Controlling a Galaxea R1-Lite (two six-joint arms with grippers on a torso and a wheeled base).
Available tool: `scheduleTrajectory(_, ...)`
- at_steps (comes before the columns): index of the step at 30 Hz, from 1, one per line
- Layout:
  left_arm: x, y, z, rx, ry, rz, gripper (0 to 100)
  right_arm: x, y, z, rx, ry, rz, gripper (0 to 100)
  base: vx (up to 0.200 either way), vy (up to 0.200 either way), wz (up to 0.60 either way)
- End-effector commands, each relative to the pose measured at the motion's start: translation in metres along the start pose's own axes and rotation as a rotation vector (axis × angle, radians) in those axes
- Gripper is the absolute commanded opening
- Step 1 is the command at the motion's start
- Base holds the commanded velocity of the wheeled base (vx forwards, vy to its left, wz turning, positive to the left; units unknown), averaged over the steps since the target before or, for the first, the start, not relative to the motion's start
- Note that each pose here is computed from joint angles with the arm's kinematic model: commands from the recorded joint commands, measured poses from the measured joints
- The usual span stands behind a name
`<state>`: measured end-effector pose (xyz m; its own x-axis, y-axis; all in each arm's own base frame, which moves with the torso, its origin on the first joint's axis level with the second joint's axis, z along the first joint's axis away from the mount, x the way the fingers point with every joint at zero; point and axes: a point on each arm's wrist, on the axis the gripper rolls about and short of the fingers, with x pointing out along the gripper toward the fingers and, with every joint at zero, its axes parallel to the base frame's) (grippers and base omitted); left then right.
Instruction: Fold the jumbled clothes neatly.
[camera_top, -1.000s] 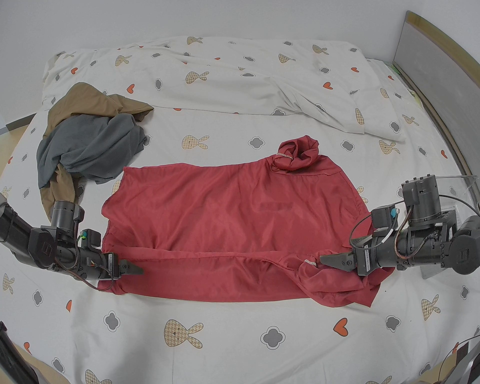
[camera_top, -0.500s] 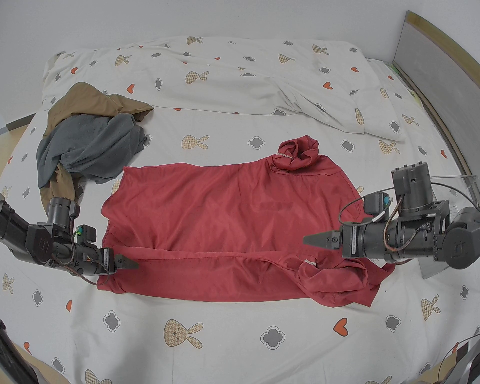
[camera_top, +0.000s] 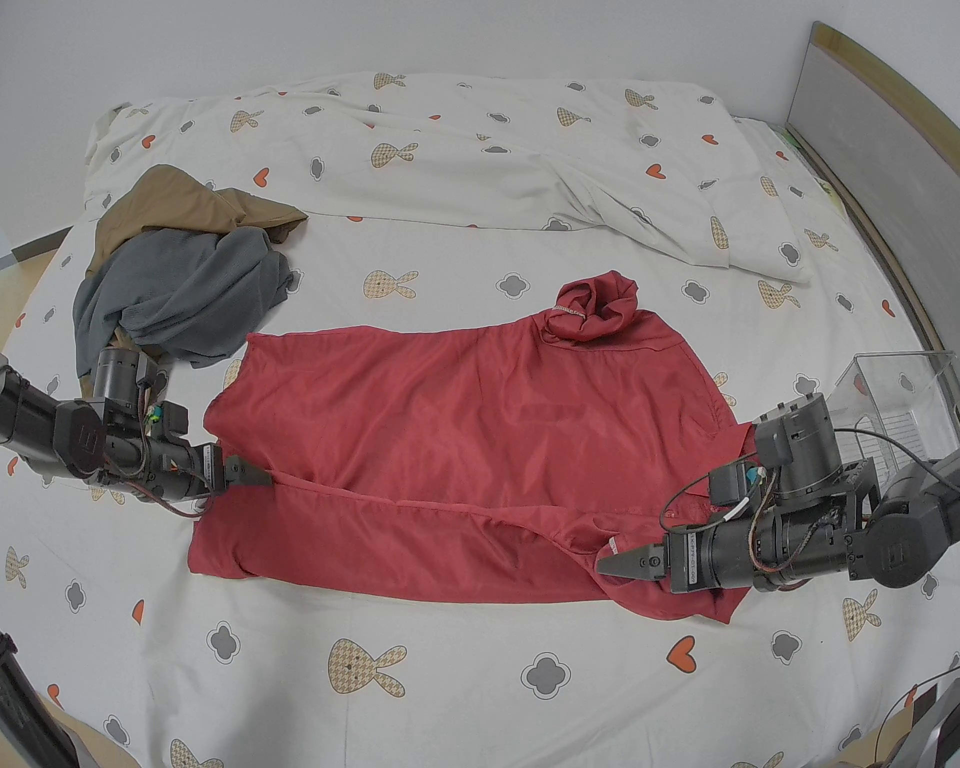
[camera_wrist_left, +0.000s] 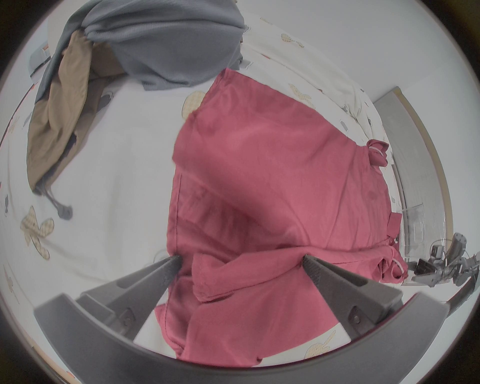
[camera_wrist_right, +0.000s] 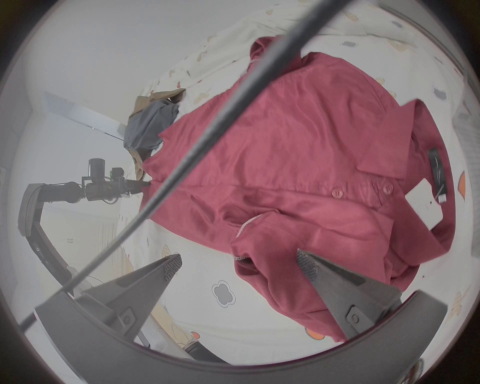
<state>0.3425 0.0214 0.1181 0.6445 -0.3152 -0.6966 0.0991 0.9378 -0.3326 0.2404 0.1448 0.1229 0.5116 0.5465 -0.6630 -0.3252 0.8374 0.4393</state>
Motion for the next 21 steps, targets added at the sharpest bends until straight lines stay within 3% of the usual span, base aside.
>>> scheduleTrajectory(1,0.001,-0.001,0.012,0.01,-0.023,-0.004,100,0.003,-0.003,-0.009,0.025,0.036,-0.011,100,0.0,0.0,0.0)
scheduleTrajectory(13,-0.022,-0.017,0.017,0.038,-0.074,-0.022,100,0.02,-0.004,-0.017,0.053,0.099,-0.011,100,0.0,0.0,0.0)
scheduleTrajectory(21,-0.056,-0.03,0.02,0.047,-0.148,-0.029,100,0.029,-0.009,-0.017,0.039,0.019,0.021,100,0.0,0.0,0.0)
